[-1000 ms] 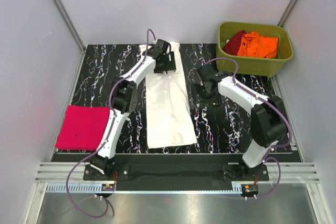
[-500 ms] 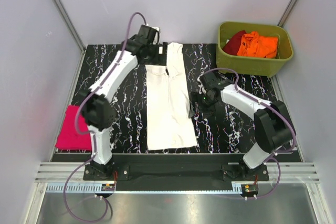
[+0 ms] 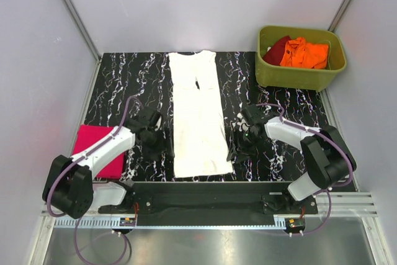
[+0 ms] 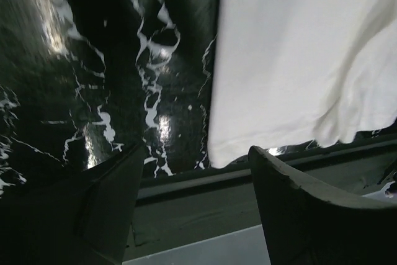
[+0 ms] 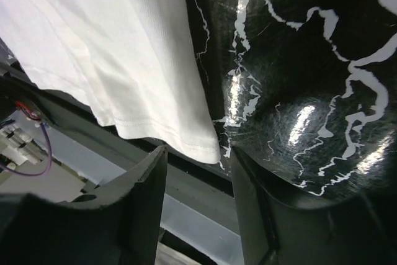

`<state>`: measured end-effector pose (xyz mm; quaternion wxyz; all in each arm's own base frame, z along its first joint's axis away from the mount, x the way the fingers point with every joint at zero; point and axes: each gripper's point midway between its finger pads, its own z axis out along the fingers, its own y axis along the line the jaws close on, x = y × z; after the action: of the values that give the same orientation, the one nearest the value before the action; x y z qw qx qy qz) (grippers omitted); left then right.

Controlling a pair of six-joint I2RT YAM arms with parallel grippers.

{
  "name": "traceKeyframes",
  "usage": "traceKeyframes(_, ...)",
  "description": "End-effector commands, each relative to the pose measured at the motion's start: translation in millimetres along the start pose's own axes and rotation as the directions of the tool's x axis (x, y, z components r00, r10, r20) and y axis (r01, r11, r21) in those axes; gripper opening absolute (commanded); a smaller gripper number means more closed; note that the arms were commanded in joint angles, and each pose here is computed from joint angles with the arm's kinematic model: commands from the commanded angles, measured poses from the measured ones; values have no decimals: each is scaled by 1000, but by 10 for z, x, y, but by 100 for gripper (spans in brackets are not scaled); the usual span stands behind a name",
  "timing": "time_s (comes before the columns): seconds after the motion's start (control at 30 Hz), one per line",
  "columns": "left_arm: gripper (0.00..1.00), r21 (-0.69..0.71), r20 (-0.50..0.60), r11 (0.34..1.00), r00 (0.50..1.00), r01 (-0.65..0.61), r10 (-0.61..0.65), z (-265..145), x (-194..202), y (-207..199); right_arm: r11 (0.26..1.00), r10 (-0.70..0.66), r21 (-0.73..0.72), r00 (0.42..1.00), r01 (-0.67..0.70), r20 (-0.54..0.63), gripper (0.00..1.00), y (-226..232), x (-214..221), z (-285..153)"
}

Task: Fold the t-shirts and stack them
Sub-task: Fold the tshirt

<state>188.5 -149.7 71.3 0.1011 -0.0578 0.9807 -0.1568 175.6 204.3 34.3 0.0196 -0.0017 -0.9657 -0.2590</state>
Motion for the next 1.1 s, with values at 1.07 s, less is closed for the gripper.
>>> traceKeyframes(1.07,62,192,-240,929,933,316,-268,581,847,-29,990,84,-103,993,-92,-78,49,-86,325,244)
